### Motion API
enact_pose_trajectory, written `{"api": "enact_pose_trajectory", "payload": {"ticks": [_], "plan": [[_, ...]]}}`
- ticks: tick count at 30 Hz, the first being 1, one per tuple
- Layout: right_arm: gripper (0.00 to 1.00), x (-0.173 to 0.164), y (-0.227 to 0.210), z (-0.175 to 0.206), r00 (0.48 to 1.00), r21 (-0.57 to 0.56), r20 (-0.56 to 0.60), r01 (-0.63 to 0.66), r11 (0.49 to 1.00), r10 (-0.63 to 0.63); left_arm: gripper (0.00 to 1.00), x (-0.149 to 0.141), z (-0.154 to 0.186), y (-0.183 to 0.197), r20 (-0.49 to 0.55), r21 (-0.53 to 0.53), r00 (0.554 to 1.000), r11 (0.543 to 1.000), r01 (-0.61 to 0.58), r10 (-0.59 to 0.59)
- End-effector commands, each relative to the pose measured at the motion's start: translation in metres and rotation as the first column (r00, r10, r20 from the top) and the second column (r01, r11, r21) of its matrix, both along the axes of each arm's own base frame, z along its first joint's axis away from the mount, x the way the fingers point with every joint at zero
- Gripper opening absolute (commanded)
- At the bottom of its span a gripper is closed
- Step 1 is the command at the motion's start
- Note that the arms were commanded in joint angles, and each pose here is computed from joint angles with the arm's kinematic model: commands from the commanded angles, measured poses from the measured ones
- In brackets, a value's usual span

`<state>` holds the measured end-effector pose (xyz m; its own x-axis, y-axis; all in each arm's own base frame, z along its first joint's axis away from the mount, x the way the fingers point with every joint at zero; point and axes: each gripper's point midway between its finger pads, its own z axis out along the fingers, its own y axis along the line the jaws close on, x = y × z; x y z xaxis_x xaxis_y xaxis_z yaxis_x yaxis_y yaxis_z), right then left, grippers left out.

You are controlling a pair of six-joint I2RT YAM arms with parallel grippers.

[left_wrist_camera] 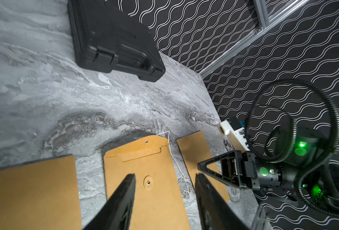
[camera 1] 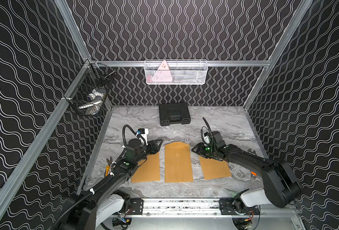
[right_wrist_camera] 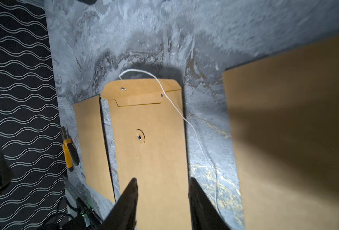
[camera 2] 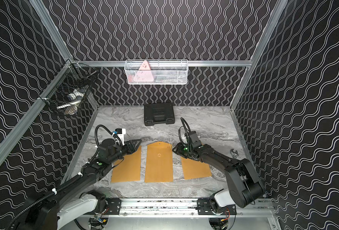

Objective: Open the file bag
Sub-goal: Place the file bag at the center of the board, then pick up the file bag from the center of the board.

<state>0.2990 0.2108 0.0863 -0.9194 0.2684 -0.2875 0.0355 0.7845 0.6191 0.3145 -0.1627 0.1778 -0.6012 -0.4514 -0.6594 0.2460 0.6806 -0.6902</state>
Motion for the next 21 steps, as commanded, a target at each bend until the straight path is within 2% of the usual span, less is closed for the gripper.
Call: {"api": "enact_pose_trajectory", "payload": {"ticks": [1, 5, 11, 15, 21], "plan": [[0.47, 0.002, -0.034, 0.004, 0.998, -0.137, 0.013, 0.058, 0.989, -0.057, 0.54, 0.001, 0.002, -0.017, 0.013, -0.019, 1.000, 0.999, 0.026, -0.026], [0.55, 0.006, -0.064, 0.016, 0.993, -0.194, 0.032, 0.120, 0.974, -0.117, 0.57, -0.003, -0.007, -0.051, -0.013, 0.026, 0.996, 0.996, 0.084, -0.084], [0.70, 0.009, -0.111, 0.018, 0.975, -0.245, -0.009, 0.213, 0.946, -0.222, 0.59, -0.008, -0.022, -0.102, -0.072, 0.089, 0.985, 0.982, 0.165, -0.159], [0.75, 0.009, -0.136, 0.013, 0.961, -0.281, -0.036, 0.255, 0.925, -0.275, 0.60, -0.012, -0.040, -0.139, -0.138, 0.142, 0.970, 0.965, 0.219, -0.200], [0.78, 0.004, -0.164, -0.003, 0.934, -0.275, -0.089, 0.310, 0.910, -0.345, 0.61, -0.017, -0.066, -0.183, -0.202, 0.227, 0.951, 0.933, 0.278, -0.234]]}}
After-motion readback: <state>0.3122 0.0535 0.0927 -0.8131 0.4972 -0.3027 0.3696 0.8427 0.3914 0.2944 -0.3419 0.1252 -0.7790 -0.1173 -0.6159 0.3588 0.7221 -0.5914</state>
